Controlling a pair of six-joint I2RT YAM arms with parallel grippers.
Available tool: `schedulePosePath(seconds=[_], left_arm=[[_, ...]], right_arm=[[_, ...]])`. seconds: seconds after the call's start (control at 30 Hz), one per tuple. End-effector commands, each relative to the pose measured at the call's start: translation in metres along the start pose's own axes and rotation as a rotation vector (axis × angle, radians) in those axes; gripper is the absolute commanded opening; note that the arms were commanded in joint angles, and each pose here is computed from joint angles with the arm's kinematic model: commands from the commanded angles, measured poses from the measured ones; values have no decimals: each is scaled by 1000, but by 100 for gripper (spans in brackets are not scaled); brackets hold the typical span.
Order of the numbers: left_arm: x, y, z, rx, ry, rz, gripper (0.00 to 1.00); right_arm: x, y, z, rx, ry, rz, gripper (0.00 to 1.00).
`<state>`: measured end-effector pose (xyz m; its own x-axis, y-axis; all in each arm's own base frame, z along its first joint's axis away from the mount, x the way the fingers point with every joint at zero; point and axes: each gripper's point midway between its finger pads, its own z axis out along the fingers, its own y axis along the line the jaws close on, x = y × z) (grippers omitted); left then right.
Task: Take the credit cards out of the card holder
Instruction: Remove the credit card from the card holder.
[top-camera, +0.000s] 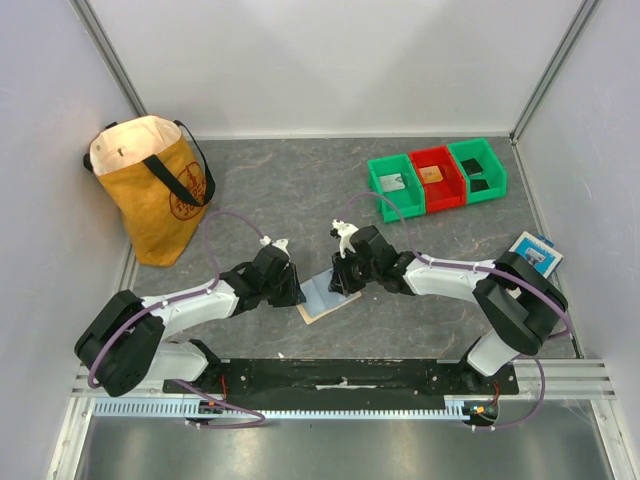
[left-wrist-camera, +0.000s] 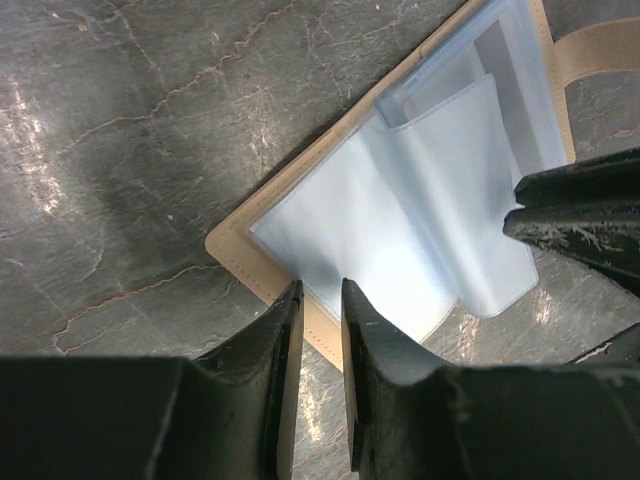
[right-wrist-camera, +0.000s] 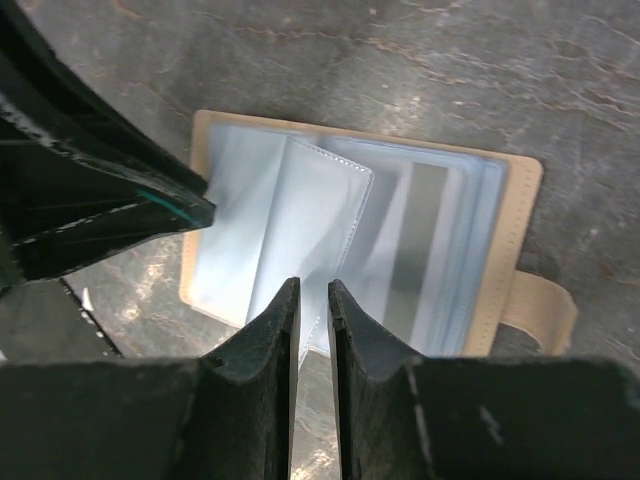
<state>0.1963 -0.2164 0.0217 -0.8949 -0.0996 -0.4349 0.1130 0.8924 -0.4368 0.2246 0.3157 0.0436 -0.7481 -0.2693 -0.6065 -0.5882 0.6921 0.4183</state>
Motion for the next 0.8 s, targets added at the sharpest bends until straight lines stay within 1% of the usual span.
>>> schedulePosePath(seconds=[0.0, 0.2, 0.27, 0.3, 0.37, 0.43, 0.6, 0.7, 0.77], left_arm=[[0, 1, -3, -4, -20, -31, 28], [-12, -6, -21, 31, -100, -60, 31], [-24, -6, -33, 34, -170, -75, 32], [-26, -6, -37, 38, -187, -83, 33], [-34, -10, -49, 61, -236, -92, 34], [-39, -13, -57, 77, -263, -98, 35], [-47, -30, -69, 138, -269, -101, 35], [-53, -40, -72, 165, -268, -96, 36], [-57, -47, -71, 185, -270, -89, 36]], right_arm=[[-17, 36, 0, -157, -39, -15, 24], [-13, 58, 8, -225, 8, -50, 27], [-7, 64, 14, -237, 31, -63, 29], [-4, 66, 16, -243, 48, -67, 30], [0, 73, 20, -259, 69, -83, 34], [3, 76, 22, -261, 84, -97, 41], [-10, 75, 13, -223, 63, -138, 55], [-23, 72, 1, -174, 33, -171, 56], [-33, 60, -6, -90, -6, -190, 56]])
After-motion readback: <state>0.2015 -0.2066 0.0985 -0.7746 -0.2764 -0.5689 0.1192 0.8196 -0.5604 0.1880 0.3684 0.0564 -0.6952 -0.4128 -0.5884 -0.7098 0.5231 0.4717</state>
